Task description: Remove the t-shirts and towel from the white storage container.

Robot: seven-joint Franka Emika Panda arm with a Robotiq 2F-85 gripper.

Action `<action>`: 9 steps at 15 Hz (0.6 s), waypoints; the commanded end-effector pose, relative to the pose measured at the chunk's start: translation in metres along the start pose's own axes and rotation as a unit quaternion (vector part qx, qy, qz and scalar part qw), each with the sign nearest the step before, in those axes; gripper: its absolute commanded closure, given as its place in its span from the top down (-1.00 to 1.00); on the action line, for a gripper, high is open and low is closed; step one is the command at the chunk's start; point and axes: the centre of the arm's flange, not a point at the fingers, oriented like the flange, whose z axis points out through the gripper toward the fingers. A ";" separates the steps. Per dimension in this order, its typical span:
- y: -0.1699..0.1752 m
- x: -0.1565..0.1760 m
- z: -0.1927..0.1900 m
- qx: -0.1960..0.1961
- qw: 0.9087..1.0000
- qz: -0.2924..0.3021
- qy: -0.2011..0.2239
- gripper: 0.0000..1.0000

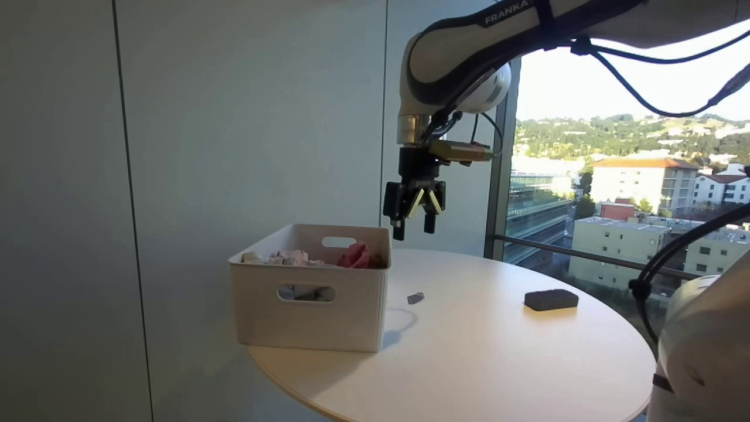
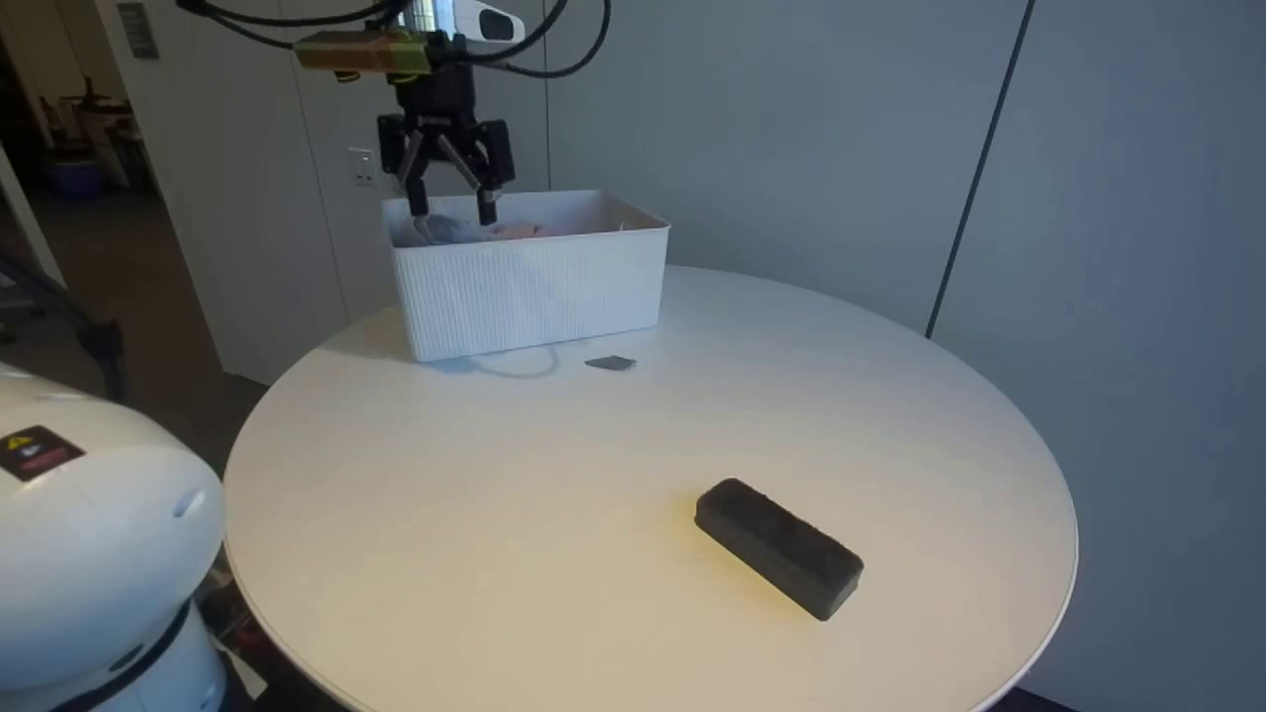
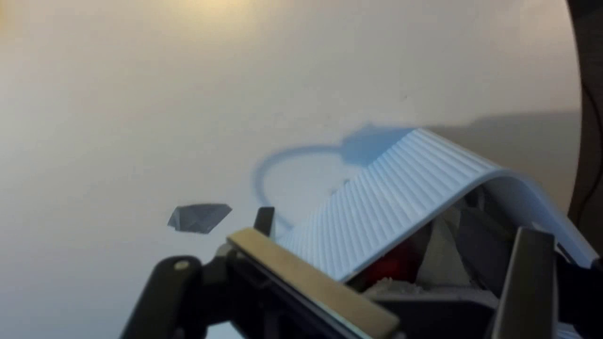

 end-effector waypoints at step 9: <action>-0.064 0.182 -0.030 -0.005 0.957 -0.287 0.050 1.00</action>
